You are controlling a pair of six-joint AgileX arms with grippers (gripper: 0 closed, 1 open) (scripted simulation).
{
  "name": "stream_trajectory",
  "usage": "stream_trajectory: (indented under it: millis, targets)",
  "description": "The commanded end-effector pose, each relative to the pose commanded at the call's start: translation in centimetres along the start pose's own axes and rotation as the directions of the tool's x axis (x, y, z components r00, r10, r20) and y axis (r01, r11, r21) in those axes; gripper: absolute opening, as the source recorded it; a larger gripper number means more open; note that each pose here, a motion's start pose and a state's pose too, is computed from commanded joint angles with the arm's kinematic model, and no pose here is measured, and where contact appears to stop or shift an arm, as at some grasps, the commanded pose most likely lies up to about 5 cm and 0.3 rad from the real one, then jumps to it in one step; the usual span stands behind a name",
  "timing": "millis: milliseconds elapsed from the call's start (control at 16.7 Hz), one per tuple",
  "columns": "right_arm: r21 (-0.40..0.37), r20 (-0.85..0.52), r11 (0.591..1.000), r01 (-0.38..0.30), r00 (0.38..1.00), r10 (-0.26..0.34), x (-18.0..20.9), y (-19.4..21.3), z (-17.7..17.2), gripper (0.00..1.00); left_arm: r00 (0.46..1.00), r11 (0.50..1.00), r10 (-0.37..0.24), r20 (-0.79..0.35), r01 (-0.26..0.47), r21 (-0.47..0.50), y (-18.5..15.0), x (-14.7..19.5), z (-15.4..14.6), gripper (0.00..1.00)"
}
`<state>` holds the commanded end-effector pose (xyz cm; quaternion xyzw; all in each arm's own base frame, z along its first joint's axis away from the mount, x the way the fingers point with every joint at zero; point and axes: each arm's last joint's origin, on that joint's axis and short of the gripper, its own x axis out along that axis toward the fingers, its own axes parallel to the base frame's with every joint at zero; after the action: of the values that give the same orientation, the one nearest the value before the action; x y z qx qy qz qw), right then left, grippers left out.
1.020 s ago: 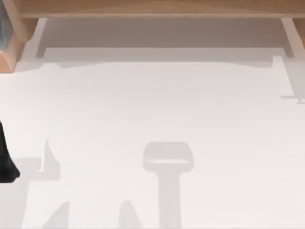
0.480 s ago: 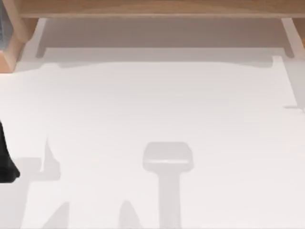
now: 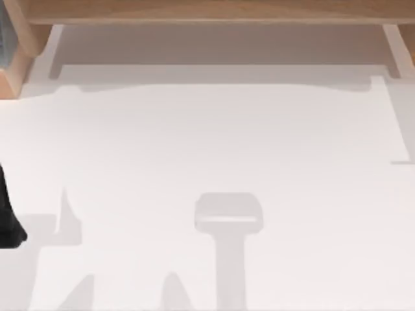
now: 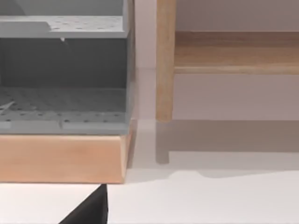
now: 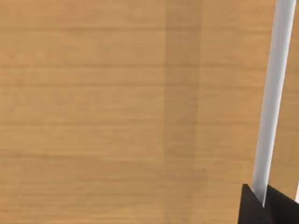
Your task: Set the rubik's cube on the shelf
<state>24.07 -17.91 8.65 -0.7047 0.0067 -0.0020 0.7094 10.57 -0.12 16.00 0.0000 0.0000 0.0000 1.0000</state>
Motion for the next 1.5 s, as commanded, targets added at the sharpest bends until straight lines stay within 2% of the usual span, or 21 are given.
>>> stream_trajectory:
  millis: [60,840,1500]
  targets:
    - [0.0,0.0,1.0,0.0,1.0,0.0,0.0,0.0,0.0,0.0,1.0,1.0,0.0,0.0,0.0,0.0,0.0,0.0,0.0,1.0]
    - [0.0,0.0,1.0,0.0,1.0,0.0,0.0,0.0,0.0,0.98,1.0,1.0,0.0,0.0,0.0,0.0,0.0,0.0,0.0,1.0]
    - [-0.003,0.0,1.0,0.002,1.0,-0.002,-0.38,-0.04,-0.02,1.0,1.0,1.0,0.0,0.0,0.0,0.0,0.0,0.0,0.0,1.0]
